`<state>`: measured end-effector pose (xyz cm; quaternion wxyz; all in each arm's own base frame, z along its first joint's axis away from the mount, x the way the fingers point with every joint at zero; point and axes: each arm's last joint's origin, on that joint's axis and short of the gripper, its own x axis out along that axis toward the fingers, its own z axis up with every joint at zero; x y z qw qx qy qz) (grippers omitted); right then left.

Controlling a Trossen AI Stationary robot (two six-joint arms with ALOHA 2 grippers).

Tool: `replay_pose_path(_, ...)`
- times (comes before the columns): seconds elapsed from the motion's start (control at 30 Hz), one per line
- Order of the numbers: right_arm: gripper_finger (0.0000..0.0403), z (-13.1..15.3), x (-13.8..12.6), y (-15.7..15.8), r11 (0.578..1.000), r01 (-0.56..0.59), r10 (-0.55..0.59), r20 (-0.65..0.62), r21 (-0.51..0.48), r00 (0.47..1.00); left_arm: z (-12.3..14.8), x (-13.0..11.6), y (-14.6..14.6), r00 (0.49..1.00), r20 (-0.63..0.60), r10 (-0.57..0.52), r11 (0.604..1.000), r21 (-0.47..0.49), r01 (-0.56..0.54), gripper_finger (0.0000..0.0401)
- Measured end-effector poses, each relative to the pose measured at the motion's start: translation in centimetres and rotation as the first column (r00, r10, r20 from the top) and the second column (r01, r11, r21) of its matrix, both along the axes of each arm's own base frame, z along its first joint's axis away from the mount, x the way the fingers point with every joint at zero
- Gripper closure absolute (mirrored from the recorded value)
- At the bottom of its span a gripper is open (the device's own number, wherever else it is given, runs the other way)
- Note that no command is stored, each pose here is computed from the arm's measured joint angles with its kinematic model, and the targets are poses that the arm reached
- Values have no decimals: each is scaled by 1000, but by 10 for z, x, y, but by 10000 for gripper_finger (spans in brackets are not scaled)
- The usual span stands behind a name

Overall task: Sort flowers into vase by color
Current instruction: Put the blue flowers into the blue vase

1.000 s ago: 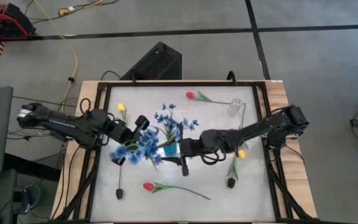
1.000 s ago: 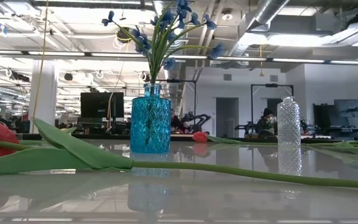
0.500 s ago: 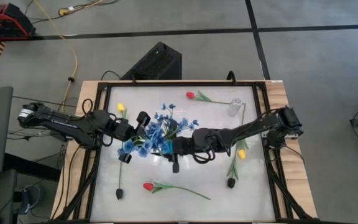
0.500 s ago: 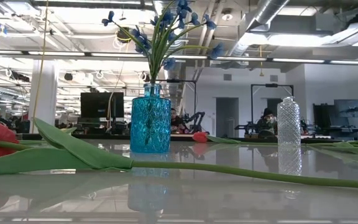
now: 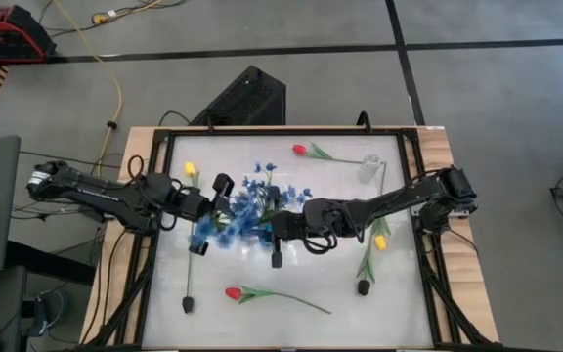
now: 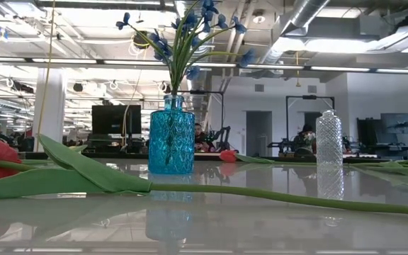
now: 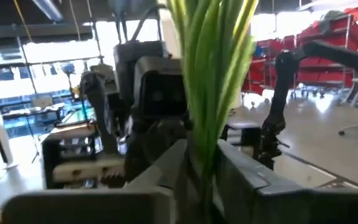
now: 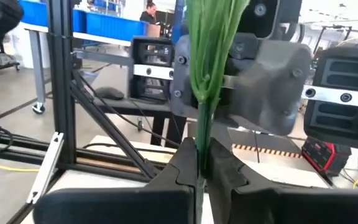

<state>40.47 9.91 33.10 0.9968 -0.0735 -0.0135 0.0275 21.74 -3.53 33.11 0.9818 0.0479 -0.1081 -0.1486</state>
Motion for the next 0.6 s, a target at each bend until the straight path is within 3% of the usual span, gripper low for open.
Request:
replay_pose_path(0.27, 362, 34, -34, 8, 999, -46, 46, -24, 5, 999, 11, -38, 13, 997, -46, 61, 998, 31, -60, 252)
replay_pose_path(0.37, 362, 38, -49, 18, 996, -84, 83, -16, -21, 996, 10, -55, 22, 978, -97, 187, 982, 57, -182, 247)
replay_pose_path(0.43, 361, 33, -58, 28, 992, -117, 117, -25, -38, 993, 7, -65, 29, 934, -147, 326, 945, 75, -318, 246)
replay_pose_path(0.6, 361, -4, -73, 57, 975, -212, 204, -107, -67, 973, -17, -74, 43, 744, -267, 613, 788, 143, -598, 246)
